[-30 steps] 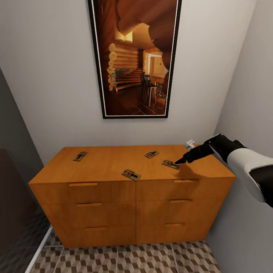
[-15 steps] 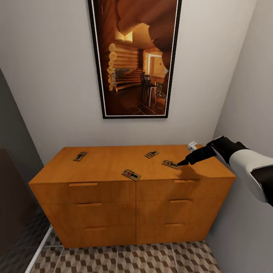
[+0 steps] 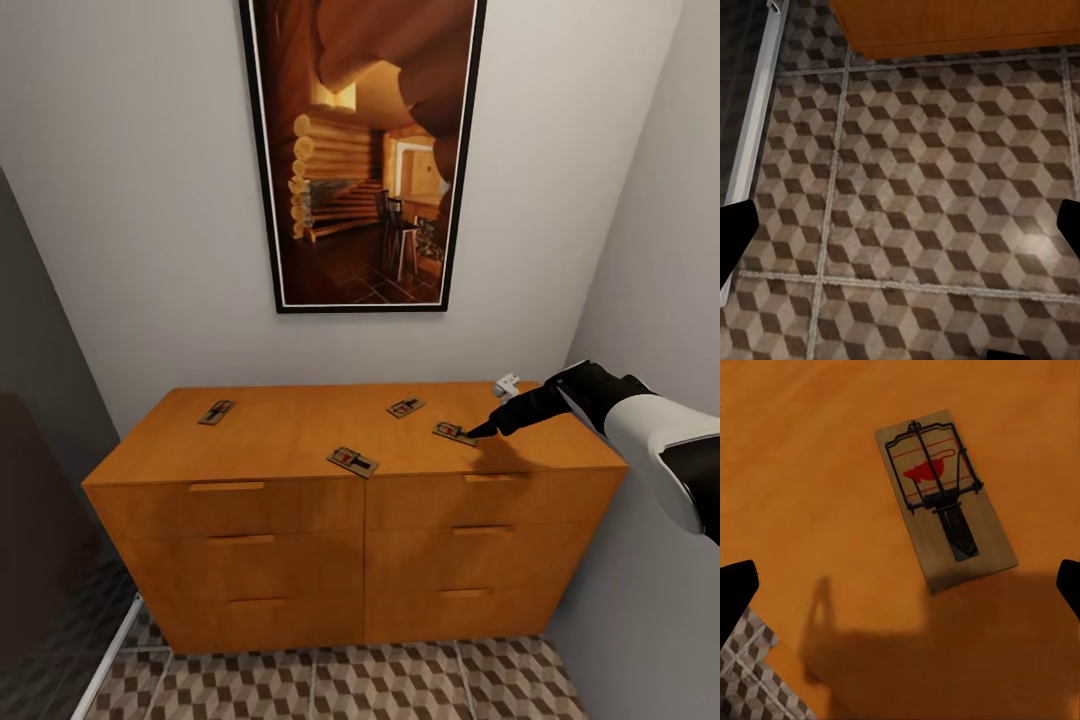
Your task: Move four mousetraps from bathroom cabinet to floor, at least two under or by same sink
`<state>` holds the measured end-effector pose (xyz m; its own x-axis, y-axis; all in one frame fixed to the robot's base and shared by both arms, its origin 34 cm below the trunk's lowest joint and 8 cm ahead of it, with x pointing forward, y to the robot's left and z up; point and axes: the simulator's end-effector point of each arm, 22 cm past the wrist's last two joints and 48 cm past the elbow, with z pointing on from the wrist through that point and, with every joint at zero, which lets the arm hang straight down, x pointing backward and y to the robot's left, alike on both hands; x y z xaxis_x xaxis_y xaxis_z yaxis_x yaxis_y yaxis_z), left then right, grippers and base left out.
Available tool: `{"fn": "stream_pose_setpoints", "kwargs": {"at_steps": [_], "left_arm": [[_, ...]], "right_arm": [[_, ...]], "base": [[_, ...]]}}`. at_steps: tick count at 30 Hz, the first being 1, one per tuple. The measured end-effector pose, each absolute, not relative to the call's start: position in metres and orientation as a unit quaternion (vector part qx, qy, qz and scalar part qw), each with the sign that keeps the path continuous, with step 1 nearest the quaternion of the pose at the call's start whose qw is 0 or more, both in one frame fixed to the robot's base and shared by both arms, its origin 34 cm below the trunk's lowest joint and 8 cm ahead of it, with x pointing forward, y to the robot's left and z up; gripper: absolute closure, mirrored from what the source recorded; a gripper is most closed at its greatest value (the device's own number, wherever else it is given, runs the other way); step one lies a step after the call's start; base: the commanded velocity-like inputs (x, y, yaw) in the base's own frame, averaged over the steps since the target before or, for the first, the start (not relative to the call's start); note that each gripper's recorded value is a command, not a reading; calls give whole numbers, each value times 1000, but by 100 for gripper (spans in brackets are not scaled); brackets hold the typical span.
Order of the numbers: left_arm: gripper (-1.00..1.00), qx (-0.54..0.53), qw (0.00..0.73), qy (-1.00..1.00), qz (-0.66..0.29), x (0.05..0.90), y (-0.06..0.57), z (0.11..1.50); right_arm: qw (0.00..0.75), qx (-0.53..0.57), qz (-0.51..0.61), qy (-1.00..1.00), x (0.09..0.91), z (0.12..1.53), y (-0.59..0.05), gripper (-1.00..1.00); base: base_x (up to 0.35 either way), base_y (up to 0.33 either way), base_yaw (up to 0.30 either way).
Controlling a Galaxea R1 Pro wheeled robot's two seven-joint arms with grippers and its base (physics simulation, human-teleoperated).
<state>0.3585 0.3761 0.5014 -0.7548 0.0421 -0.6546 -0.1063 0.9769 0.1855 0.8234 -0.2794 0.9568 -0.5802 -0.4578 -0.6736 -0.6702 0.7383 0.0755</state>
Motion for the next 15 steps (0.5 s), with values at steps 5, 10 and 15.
{"fn": "stream_pose_setpoints", "kwargs": {"at_steps": [5, 10, 15], "left_arm": [[-100, -17, 349, 931, 106, 358, 376, 501], [-100, -17, 350, 931, 106, 358, 376, 501], [-100, -17, 349, 931, 106, 358, 376, 501]], "right_arm": [[325, -323, 163, 874, 823, 957, -280, -100], [325, -322, 163, 874, 823, 957, -281, -100], [326, -322, 163, 874, 823, 957, -282, -100]], "base": [[0, 10, 0], [0, -9, 0], [0, -98, 0]]}}
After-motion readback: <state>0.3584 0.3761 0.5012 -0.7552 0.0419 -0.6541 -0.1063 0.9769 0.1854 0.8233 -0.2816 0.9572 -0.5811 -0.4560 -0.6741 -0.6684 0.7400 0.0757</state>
